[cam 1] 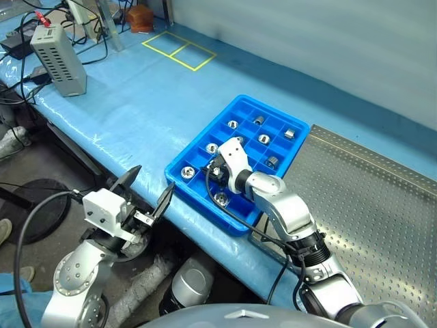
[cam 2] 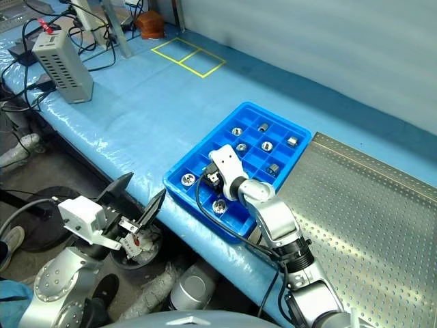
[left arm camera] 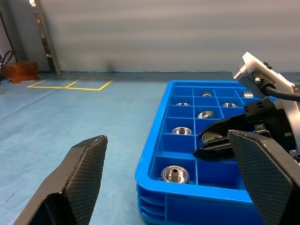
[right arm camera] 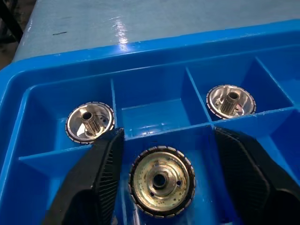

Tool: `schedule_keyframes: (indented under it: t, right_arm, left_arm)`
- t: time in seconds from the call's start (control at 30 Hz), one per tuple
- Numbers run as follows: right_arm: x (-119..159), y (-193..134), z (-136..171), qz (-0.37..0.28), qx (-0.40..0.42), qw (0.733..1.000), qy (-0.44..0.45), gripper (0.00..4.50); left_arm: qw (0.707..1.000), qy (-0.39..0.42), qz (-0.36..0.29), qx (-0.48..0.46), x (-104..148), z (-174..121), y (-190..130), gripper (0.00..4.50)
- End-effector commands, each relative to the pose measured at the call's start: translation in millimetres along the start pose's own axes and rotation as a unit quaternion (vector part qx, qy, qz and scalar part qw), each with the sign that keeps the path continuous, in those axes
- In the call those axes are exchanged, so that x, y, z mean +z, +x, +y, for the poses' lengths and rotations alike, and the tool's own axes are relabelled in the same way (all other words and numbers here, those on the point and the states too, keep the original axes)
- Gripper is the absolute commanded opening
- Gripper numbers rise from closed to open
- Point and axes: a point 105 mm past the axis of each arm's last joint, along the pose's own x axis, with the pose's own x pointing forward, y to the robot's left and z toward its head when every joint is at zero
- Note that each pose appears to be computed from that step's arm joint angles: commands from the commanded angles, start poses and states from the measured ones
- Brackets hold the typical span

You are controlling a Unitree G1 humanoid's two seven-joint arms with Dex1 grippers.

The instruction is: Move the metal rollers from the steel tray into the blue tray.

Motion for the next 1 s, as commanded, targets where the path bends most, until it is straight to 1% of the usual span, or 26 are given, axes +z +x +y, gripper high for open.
schedule_keyframes:
  t: [0.03, 0.07, 0.2, 0.33, 0.53, 0.67, 0.87, 1.0]
  right_arm:
    - [25, -4, -3, -0.049, -0.013, 0.999, -0.011, 4.37]
    - [29, -5, -2, -0.056, -0.015, 0.998, -0.013, 4.47]
    - [49, -18, -3, -0.098, -0.018, 0.995, -0.016, 4.47]
    - [57, -36, -6, -0.124, -0.028, 0.992, -0.024, 4.47]
    - [47, -68, -17, -0.120, -0.055, 0.990, -0.040, 4.47]
    - [34, -87, -27, -0.106, -0.100, 0.989, -0.034, 4.47]
    - [22, -110, -31, -0.093, -0.156, 0.983, -0.019, 4.47]
    - [18, -121, -32, -0.088, -0.183, 0.979, -0.015, 4.47]
  left_arm:
    - [1.000, 0.009, -0.007, -0.010, 6, 2, 1, 4.50]
    - [1.000, 0.010, -0.008, -0.010, 7, 3, 1, 4.50]
    - [0.999, 0.023, -0.006, -0.027, 10, 4, 5, 4.50]
    - [0.999, 0.030, -0.014, -0.029, 16, 8, 12, 4.50]
    - [0.999, 0.033, -0.017, -0.029, 15, 12, 24, 4.50]
    - [0.998, 0.031, -0.024, -0.051, 16, 11, 40, 4.50]
    - [0.994, 0.026, -0.038, -0.095, 17, 8, 66, 4.50]
    - [0.993, 0.020, -0.046, -0.108, 17, 5, 82, 4.50]
